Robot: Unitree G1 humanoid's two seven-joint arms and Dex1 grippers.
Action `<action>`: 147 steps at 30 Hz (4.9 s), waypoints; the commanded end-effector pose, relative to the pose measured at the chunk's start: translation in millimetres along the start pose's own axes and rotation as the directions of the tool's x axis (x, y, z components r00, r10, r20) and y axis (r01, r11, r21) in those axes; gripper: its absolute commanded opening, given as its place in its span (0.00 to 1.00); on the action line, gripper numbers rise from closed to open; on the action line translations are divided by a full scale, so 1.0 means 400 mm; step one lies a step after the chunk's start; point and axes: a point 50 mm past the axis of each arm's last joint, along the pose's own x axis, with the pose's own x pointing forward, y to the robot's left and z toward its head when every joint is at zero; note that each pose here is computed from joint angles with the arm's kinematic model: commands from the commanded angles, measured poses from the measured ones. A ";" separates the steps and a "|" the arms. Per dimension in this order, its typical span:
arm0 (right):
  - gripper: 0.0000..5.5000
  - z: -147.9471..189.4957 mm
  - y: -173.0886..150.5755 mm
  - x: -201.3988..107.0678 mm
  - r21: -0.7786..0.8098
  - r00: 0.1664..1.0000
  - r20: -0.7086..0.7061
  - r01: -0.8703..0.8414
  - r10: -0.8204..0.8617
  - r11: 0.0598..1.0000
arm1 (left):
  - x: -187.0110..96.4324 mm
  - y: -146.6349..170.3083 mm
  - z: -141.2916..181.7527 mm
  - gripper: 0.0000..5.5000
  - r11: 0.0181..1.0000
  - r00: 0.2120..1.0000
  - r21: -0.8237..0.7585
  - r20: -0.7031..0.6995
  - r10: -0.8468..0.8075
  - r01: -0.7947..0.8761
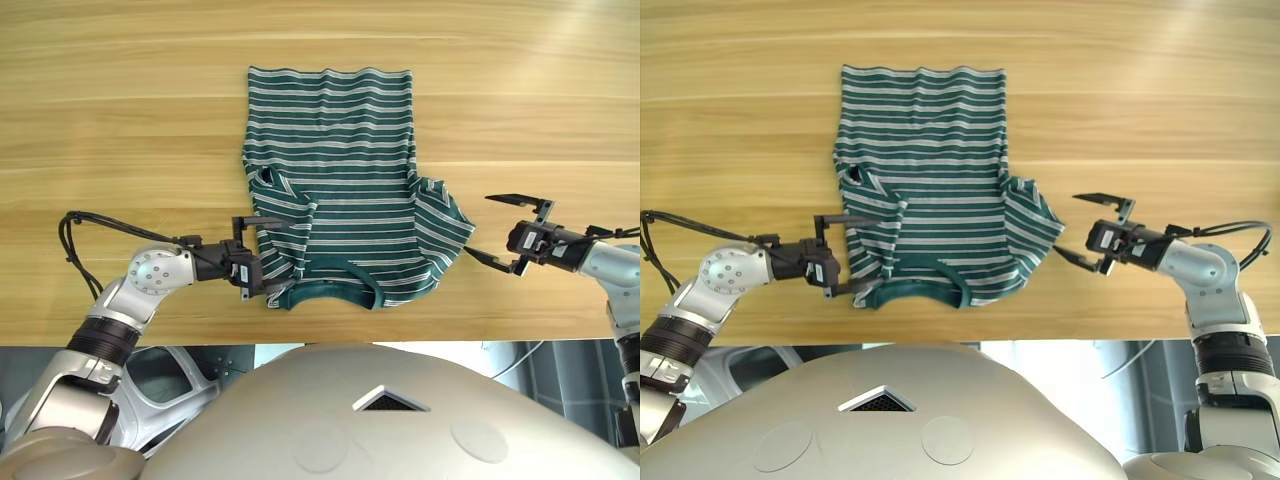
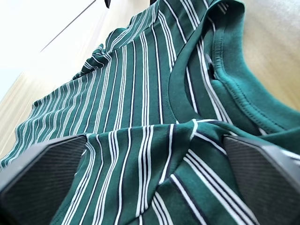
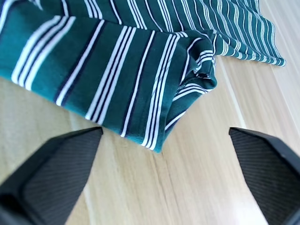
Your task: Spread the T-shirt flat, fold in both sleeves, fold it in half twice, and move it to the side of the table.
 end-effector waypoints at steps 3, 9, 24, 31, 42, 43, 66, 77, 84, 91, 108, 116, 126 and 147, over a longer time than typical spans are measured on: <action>0.64 -0.035 0.031 0.010 0.032 0.995 -0.079 -0.065 0.068 0.997 | 0.000 -0.042 -0.028 0.98 0.996 0.993 -0.045 -0.085 -0.087 0.083; 0.42 -0.029 0.036 0.026 0.032 0.995 -0.057 -0.076 0.078 0.997 | 0.003 -0.037 -0.027 0.98 0.996 0.993 -0.041 -0.081 -0.085 0.082; 0.00 -0.006 0.013 0.013 0.011 0.999 0.003 -0.033 0.033 0.999 | 0.005 -0.034 -0.027 0.98 0.996 0.993 -0.040 -0.078 -0.088 0.085; 0.00 0.045 -0.038 0.014 -0.043 0.994 0.098 0.048 -0.043 0.998 | 0.013 -0.032 -0.026 0.98 0.995 0.993 -0.038 -0.070 -0.090 0.087; 0.00 0.145 -0.050 0.112 -0.188 0.980 0.181 -0.042 0.077 0.981 | 0.018 -0.034 -0.024 0.98 0.996 0.994 -0.041 -0.065 -0.086 0.084; 0.00 0.152 -0.049 0.119 -0.198 0.978 0.186 -0.052 0.090 0.979 | 0.019 -0.033 -0.024 0.98 0.996 0.994 -0.041 -0.064 -0.086 0.083; 0.00 0.221 0.001 0.293 -0.269 0.964 0.094 -0.216 0.249 0.939 | 0.031 -0.030 -0.022 0.98 0.996 0.995 -0.036 -0.057 -0.083 0.081; 0.09 0.238 -0.008 0.291 -0.268 0.966 0.122 -0.190 0.229 0.945 | 0.039 -0.024 -0.021 0.98 0.996 0.995 -0.031 -0.049 -0.083 0.082; 0.36 0.233 -0.036 0.278 -0.266 0.977 0.113 -0.147 0.182 0.953 | 0.035 -0.024 -0.021 0.98 0.995 0.994 -0.029 -0.053 -0.092 0.090; 0.63 0.262 -0.032 0.288 -0.247 0.967 0.183 -0.128 0.176 0.960 | 0.015 -0.028 -0.018 0.98 0.994 0.992 -0.028 -0.066 -0.109 0.107; 0.98 0.267 -0.098 0.264 -0.139 0.960 0.280 0.027 0.013 0.990 | -0.054 0.079 0.027 0.98 0.989 0.991 0.080 -0.030 0.129 -0.126; 0.98 0.190 -0.064 0.098 -0.083 0.954 0.298 -0.014 0.039 0.996 | -0.020 0.076 0.042 0.98 0.987 0.988 0.055 0.034 0.151 -0.152; 0.98 0.179 0.051 0.131 -0.014 0.930 0.334 -0.159 0.154 0.987 | -0.022 0.078 0.039 0.98 0.989 0.991 0.056 0.022 0.134 -0.135; 0.98 0.173 0.163 0.250 0.030 0.920 0.289 -0.285 0.265 0.958 | -0.031 0.083 0.035 0.98 0.988 0.990 0.055 0.017 0.141 -0.142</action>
